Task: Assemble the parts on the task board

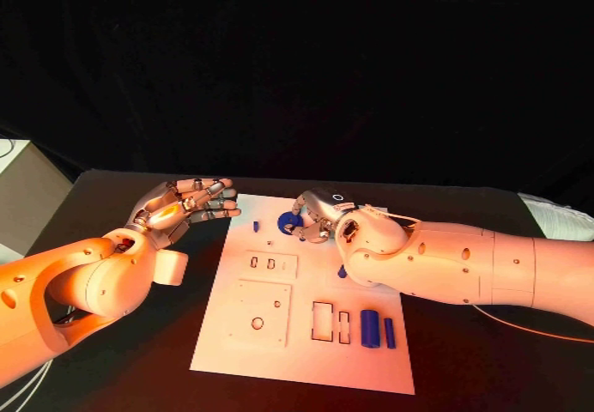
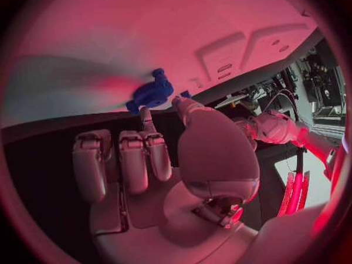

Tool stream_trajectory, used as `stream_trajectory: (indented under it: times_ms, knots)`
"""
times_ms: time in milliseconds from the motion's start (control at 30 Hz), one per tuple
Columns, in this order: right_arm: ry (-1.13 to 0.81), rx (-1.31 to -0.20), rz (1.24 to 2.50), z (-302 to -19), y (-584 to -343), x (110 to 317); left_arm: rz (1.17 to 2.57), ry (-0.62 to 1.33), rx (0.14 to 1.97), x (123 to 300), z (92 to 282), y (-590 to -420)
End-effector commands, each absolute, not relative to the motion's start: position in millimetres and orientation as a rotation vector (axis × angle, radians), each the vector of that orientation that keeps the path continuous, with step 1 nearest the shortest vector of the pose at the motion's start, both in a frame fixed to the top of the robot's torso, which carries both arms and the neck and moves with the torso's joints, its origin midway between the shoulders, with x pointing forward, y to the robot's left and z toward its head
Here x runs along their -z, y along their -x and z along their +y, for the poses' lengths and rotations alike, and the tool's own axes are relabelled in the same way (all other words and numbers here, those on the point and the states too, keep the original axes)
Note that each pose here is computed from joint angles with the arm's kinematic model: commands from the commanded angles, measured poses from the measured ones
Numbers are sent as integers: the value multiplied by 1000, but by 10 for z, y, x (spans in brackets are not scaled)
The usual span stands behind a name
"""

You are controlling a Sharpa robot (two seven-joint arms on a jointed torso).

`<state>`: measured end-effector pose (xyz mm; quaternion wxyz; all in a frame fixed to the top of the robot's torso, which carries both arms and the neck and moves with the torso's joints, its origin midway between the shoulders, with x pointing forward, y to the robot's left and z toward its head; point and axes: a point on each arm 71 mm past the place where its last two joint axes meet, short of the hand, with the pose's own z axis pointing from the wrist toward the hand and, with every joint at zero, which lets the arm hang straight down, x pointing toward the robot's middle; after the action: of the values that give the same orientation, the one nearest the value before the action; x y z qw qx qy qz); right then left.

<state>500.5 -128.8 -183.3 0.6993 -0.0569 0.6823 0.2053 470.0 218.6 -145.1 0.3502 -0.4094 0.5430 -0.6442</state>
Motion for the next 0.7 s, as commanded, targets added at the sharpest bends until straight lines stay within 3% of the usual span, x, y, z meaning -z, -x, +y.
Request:
stream_trajectory:
  times_ms: [33,700]
  knots:
    - [145,-445,1592,-1277,-4995,1906,1410,1055,1688,1441,2163,-4692]
    - [103,-461,1581,-1406,-4908,1873,1409,1058,1682,1441,2178,-4691]
